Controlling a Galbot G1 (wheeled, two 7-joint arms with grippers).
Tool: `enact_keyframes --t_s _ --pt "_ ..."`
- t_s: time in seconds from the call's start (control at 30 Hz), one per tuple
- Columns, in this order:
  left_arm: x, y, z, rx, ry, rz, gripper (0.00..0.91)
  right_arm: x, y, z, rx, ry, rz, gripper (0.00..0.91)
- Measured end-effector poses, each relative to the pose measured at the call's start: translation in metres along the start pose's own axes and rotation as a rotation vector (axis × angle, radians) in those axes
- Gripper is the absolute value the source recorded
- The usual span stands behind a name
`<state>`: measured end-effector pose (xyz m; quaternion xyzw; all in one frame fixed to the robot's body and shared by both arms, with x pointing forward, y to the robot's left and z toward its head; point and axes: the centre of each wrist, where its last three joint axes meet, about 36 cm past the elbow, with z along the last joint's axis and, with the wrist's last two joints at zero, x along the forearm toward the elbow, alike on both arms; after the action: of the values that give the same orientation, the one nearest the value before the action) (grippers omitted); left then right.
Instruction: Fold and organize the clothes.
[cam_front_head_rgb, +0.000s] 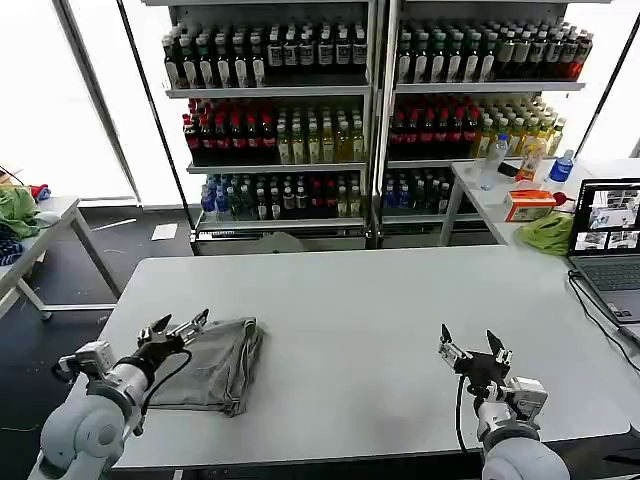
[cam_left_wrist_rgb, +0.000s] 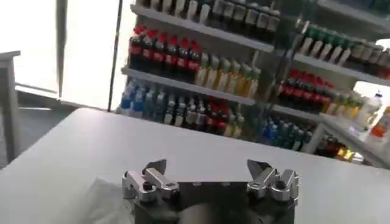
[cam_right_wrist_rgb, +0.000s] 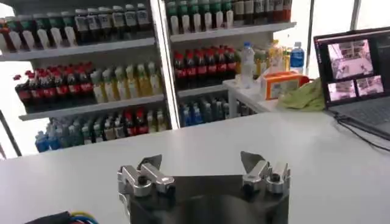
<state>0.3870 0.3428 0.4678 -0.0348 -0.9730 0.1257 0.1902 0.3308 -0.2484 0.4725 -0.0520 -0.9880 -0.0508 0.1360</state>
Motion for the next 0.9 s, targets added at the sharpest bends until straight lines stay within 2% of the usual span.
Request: enact_keyframes --t_s 0.67,0.9 --pt "-0.016 0.067 0.031 -0.007 0.058 -0.175 0.907 0.002 0.001 0.001 0.001 0.004 -0.006 0.907" --pt "-0.018 0.078 0.044 -0.008 0.092 -0.198 0.907 0.004 0.001 0.001 0.000 0.004 -0.008 0.907"
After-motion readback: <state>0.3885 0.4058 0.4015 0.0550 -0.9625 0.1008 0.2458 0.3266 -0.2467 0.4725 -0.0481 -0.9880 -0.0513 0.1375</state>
